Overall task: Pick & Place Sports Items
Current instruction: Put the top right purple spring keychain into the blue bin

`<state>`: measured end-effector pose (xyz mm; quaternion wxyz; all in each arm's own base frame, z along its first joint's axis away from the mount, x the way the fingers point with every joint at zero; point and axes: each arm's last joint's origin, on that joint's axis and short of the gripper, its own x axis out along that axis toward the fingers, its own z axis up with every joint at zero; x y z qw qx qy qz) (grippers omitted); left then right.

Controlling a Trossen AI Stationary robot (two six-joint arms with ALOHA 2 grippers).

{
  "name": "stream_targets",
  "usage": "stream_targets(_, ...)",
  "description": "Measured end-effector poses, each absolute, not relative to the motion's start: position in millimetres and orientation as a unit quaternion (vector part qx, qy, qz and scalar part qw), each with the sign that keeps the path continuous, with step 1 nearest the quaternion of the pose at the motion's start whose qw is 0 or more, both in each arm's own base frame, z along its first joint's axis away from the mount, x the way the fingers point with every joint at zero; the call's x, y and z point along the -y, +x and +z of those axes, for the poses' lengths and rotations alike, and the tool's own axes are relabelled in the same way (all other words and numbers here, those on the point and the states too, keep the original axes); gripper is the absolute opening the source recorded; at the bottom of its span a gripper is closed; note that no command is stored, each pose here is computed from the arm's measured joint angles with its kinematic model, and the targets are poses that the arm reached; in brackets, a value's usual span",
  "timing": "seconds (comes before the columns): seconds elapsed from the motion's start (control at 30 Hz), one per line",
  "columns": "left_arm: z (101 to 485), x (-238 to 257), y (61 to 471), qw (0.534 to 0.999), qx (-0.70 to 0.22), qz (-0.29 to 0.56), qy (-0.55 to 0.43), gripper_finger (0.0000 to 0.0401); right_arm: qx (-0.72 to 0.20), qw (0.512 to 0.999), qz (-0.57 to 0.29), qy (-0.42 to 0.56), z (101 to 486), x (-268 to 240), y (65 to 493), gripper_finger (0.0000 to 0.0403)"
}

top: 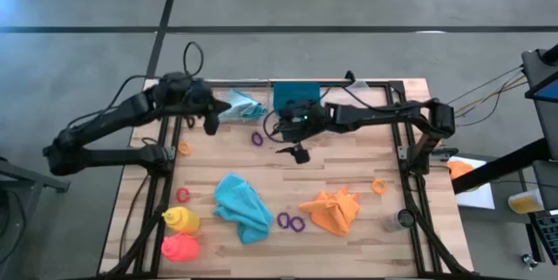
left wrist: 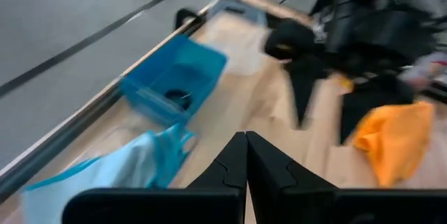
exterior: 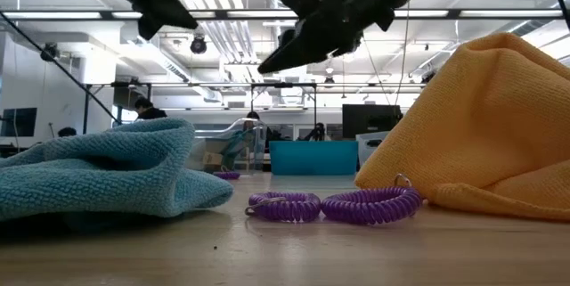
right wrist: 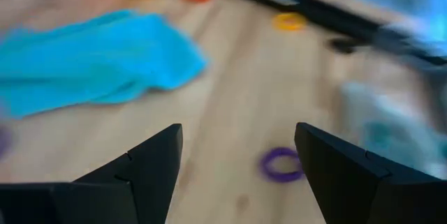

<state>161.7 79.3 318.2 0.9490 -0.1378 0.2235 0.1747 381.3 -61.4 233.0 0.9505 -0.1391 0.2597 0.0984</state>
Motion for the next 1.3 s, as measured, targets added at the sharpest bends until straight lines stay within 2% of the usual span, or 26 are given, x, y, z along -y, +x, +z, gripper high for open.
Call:
stream_targets(0.1,312.3,-69.6,160.5,0.958,-0.205,0.152,-0.128,0.0009,-0.254,0.956,0.038,-0.142,223.9,55.8,388.8,0.0279)
stream_targets(0.43,308.9,-57.1,158.8,0.967,-0.192,0.123,-0.118,0.0009,-0.268,0.963,-0.012,-0.016,160.9,56.7,415.9,0.0278)
stream_targets(0.67,307.8,-55.5,159.4,0.966,-0.197,0.118,-0.116,0.0009,-0.304,0.948,-0.091,0.0,122.1,64.3,437.9,0.0278)
stream_targets(0.83,306.3,-53.9,159.7,0.966,-0.203,0.113,-0.115,0.0009,-0.337,0.93,-0.143,0.01,110.0,69.0,452.2,0.0278)
stream_targets(1.13,284.9,-53.1,160.1,0.959,-0.233,0.11,-0.12,0.0009,-0.371,0.916,-0.149,0.02,98.6,72.0,462.7,0.0278)
stream_targets(1.2,284.9,-53.2,160.2,0.959,-0.232,0.11,-0.12,0.0009,-0.377,0.914,-0.149,0.022,98.7,73.8,462.5,0.0269)
stream_targets(1.3,287.1,-53.4,161.0,0.962,-0.221,0.11,-0.117,0.0009,-0.381,0.912,-0.147,0.024,98.0,75.8,461.7,0.0231)
